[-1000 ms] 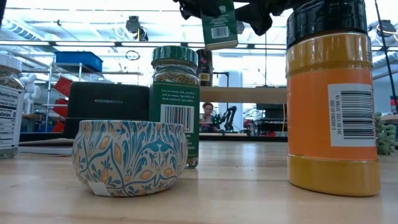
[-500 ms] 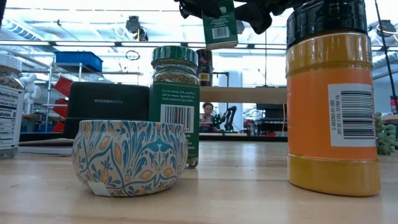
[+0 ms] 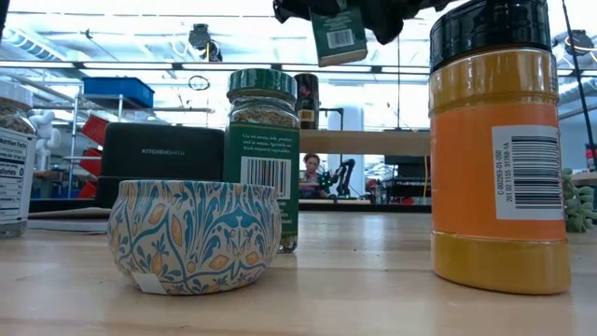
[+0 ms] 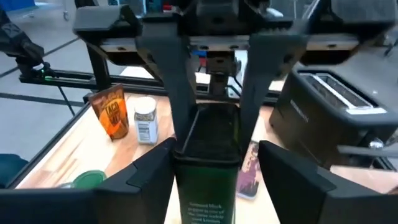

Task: Shelf spices
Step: Put the black seasoning can on the shelf

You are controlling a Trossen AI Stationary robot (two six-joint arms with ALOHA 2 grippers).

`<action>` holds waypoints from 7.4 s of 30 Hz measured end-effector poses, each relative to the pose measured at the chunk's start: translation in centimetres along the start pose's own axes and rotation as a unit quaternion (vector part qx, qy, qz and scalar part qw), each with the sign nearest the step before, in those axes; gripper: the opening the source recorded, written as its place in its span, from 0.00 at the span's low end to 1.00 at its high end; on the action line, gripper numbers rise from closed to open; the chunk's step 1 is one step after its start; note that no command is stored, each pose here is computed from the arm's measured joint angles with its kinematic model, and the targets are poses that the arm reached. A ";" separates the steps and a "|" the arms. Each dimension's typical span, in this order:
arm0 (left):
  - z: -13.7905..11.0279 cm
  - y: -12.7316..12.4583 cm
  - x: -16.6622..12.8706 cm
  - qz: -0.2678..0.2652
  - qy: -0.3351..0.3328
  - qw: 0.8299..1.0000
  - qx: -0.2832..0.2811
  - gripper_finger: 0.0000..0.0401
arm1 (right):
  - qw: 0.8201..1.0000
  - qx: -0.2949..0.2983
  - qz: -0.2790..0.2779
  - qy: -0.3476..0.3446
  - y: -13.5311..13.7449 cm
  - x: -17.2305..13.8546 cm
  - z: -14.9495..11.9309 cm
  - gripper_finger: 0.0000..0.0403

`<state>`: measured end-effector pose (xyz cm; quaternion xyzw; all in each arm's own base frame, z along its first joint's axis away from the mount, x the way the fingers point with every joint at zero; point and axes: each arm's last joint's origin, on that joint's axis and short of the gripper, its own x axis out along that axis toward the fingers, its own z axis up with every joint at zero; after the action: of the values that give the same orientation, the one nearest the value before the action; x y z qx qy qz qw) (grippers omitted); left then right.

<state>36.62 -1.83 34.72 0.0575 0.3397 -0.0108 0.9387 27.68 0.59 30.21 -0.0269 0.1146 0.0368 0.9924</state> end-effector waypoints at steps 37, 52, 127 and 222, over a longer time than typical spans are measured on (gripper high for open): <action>-0.3 -0.5 0.0 -0.008 0.017 1.000 0.011 0.43 | 1.000 -0.021 -0.009 0.002 -0.1 0.9 -0.4 0.28; 0.1 -0.3 -1.7 -0.002 -0.003 1.000 0.016 0.48 | 0.999 -0.029 -0.030 -0.022 -0.4 -1.1 0.9 0.28; -1.7 -6.2 -9.9 0.213 -0.065 0.973 0.067 0.48 | 0.961 -0.007 -0.273 -0.029 -8.9 -11.1 2.2 0.28; -5.8 -8.5 -4.5 0.163 -0.112 0.977 0.077 0.48 | 0.966 0.128 -0.079 0.210 -26.0 -12.1 -7.8 0.47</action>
<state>28.95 -9.71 32.27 0.1822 0.2165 0.1099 0.9528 16.24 -26.59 26.55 0.0839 0.3217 -0.0629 0.9410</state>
